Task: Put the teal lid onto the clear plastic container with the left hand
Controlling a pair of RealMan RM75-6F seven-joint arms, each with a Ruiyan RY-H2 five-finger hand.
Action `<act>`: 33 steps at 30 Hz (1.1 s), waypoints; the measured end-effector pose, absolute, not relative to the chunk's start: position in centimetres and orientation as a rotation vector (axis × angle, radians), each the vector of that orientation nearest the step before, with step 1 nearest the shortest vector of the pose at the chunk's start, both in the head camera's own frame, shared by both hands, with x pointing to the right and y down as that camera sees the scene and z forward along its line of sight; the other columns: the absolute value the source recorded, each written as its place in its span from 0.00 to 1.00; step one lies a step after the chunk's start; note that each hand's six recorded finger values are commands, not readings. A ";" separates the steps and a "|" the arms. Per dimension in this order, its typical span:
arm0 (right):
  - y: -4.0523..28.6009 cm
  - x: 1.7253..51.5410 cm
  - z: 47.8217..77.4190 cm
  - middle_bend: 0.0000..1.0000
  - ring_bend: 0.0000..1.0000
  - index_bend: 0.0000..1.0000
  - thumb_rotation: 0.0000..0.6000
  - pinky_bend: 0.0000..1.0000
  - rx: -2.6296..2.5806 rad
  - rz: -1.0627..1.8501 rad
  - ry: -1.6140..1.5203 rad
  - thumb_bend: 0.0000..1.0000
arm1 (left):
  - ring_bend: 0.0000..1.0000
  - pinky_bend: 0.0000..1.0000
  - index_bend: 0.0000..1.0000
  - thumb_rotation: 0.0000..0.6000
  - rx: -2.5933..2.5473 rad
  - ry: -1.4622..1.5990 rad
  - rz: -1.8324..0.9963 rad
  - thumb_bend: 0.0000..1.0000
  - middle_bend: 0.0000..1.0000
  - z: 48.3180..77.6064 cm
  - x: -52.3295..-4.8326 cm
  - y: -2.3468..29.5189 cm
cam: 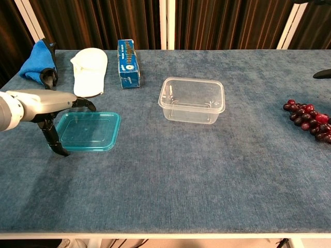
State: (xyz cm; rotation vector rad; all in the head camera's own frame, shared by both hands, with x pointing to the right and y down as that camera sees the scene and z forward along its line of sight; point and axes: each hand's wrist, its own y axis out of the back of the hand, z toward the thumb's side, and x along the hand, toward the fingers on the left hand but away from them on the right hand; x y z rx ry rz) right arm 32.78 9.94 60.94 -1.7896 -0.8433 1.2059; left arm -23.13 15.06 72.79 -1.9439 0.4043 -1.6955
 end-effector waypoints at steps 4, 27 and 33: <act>10.1 33.2 61.0 0.00 0.00 0.00 1.00 0.00 -1.795 1.207 -0.858 0.00 | 0.00 0.00 0.15 1.00 -1.939 0.393 -1.710 0.00 0.03 73.1 -23.0 14.8; 10.6 35.7 59.1 0.00 0.00 0.00 1.00 0.00 -1.759 1.183 -0.994 0.00 | 0.17 0.07 0.41 1.00 -1.933 0.484 -1.415 0.06 0.31 66.7 -20.1 9.8; 10.9 36.8 58.2 0.00 0.00 0.00 1.00 0.00 -1.731 1.196 -1.020 0.00 | 0.17 0.07 0.41 1.00 -1.947 0.425 -1.352 0.06 0.31 65.9 -15.8 7.6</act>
